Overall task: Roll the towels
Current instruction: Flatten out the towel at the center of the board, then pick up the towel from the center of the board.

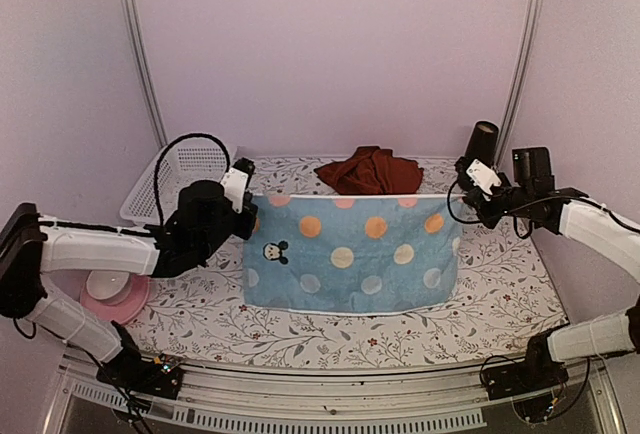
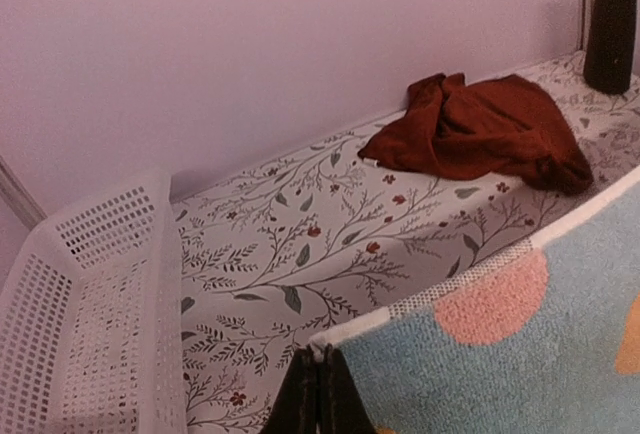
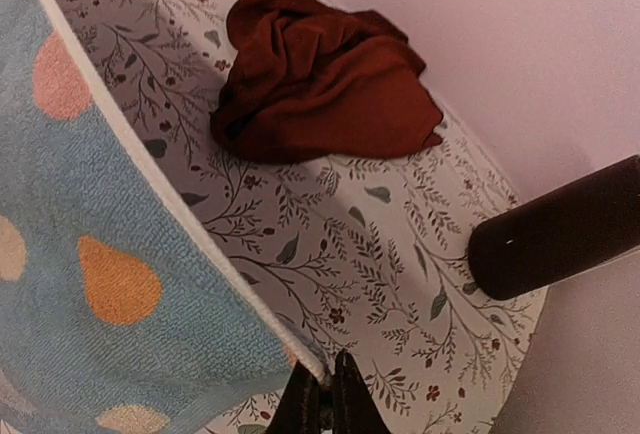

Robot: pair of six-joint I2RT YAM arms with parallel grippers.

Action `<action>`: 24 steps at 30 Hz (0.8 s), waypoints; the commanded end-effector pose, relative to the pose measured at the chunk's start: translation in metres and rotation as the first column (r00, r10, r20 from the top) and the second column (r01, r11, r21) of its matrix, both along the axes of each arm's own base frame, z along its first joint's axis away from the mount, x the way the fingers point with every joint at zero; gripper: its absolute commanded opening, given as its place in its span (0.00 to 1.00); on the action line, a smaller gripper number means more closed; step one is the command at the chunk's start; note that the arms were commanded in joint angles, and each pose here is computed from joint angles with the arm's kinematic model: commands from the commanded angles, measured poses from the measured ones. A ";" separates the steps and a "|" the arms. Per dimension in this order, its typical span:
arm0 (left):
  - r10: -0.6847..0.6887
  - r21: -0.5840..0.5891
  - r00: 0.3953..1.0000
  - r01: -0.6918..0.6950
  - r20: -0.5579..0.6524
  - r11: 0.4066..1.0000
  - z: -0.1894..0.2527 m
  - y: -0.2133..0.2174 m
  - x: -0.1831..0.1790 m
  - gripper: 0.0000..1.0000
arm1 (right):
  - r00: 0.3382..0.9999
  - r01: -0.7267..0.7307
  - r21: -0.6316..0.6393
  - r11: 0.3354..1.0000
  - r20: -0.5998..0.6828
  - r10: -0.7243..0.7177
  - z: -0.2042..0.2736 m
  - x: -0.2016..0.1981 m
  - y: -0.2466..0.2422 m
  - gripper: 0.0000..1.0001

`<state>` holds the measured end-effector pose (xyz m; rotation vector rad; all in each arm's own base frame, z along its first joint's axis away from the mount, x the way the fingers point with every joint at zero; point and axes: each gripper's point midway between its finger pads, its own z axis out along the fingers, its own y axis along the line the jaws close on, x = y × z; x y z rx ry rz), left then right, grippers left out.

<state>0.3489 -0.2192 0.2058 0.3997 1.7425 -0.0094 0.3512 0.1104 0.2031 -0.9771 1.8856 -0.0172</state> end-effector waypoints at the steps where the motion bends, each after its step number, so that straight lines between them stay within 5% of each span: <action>1: 0.031 0.076 0.992 -0.021 -0.124 0.997 -0.051 -0.003 0.042 0.00 | 0.985 0.105 -0.099 0.990 -0.124 -0.117 -0.056 0.039 -0.015 0.02; 12: 0.145 0.225 0.986 -0.124 -0.082 0.967 -0.076 -0.007 0.112 0.00 | 0.954 0.108 -0.096 0.989 -0.269 -0.130 -0.118 0.115 0.005 0.02; 19: 0.211 0.209 0.977 -0.198 -0.043 0.958 -0.068 0.021 0.112 0.00 | 0.977 -0.005 0.013 1.000 -0.213 0.007 -0.086 0.106 0.038 0.02; 24: 0.174 0.224 0.981 -0.151 -0.084 0.963 -0.076 0.019 0.107 0.00 | 0.969 -0.034 -0.027 0.999 -0.245 0.027 -0.101 0.089 0.037 0.02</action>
